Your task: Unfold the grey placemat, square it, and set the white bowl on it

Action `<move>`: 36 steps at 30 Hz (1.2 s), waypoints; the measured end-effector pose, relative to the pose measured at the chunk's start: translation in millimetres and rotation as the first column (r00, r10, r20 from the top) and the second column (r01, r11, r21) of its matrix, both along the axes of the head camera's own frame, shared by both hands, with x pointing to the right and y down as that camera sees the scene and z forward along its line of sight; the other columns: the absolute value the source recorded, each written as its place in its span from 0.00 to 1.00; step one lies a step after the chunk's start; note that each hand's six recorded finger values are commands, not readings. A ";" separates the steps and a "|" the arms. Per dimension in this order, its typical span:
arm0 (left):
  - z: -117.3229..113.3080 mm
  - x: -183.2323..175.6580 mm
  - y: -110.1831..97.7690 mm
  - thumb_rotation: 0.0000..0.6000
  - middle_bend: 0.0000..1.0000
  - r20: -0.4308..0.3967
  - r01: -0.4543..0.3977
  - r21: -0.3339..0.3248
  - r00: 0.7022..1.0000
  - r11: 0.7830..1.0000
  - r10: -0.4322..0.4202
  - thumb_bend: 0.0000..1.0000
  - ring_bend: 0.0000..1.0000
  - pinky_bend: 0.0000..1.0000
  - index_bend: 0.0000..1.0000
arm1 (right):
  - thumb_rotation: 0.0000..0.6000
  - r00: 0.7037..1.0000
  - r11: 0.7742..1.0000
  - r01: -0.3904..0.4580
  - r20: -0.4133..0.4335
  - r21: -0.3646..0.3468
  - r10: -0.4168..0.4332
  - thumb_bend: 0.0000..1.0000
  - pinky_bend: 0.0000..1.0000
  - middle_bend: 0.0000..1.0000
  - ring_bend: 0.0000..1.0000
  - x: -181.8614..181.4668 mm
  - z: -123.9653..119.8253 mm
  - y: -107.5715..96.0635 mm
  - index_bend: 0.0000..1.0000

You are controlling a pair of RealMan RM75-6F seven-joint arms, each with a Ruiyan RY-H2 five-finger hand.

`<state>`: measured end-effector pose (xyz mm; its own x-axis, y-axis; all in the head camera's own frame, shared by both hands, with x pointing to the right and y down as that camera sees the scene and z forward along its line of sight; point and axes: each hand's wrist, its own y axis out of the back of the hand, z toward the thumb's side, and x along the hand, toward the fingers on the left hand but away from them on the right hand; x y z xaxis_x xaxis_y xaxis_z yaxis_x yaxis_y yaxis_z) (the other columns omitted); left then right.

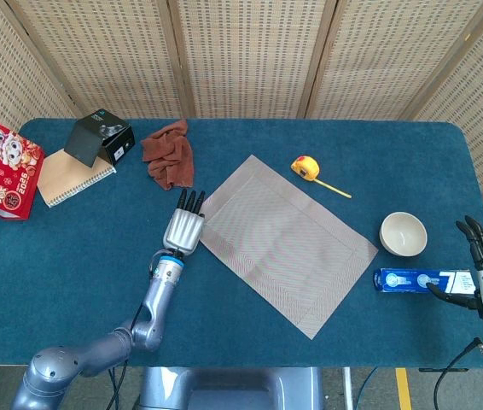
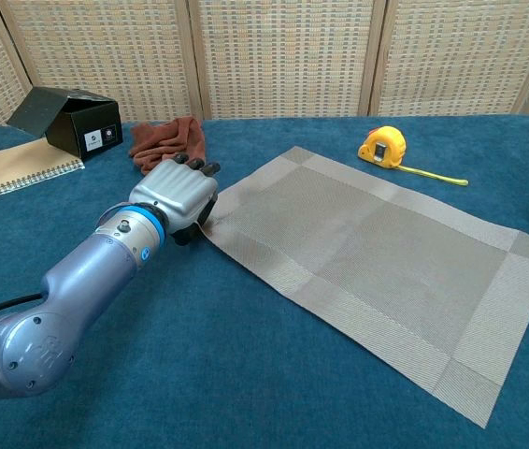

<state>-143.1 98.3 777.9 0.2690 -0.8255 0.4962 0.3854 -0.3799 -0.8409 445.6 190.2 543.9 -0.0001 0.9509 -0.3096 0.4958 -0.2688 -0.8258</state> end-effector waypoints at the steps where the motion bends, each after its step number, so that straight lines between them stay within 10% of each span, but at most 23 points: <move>1: 0.8 -0.4 -0.2 1.00 0.00 0.001 0.003 0.001 1.000 1.000 -0.003 0.49 0.00 0.00 0.60 | 1.00 1.000 1.000 0.001 0.002 0.000 -0.001 0.08 0.00 0.00 0.00 -0.1 -0.1 -0.2 0.11; 24: -17.6 -9.9 11.1 1.00 0.00 -0.075 -0.016 0.029 0.997 0.999 0.018 0.49 0.00 0.00 0.72 | 1.00 1.000 1.000 0.020 0.007 0.002 -0.020 0.08 0.00 0.00 0.00 -6.0 -2.4 1.8 0.11; 36: -57.7 -45.5 66.3 1.00 0.00 -0.113 -0.112 -0.065 0.988 0.992 0.104 0.49 0.00 0.00 0.74 | 1.00 0.999 0.999 0.031 -0.008 0.010 -0.031 0.08 0.00 0.00 0.00 -10.5 -4.6 4.0 0.12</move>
<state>-188.5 164.6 720.2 0.4106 -0.7525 0.5149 0.3349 -0.4007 -0.8528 435.1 194.2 539.3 0.0265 0.9536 -0.2998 0.4807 -0.2751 -0.8326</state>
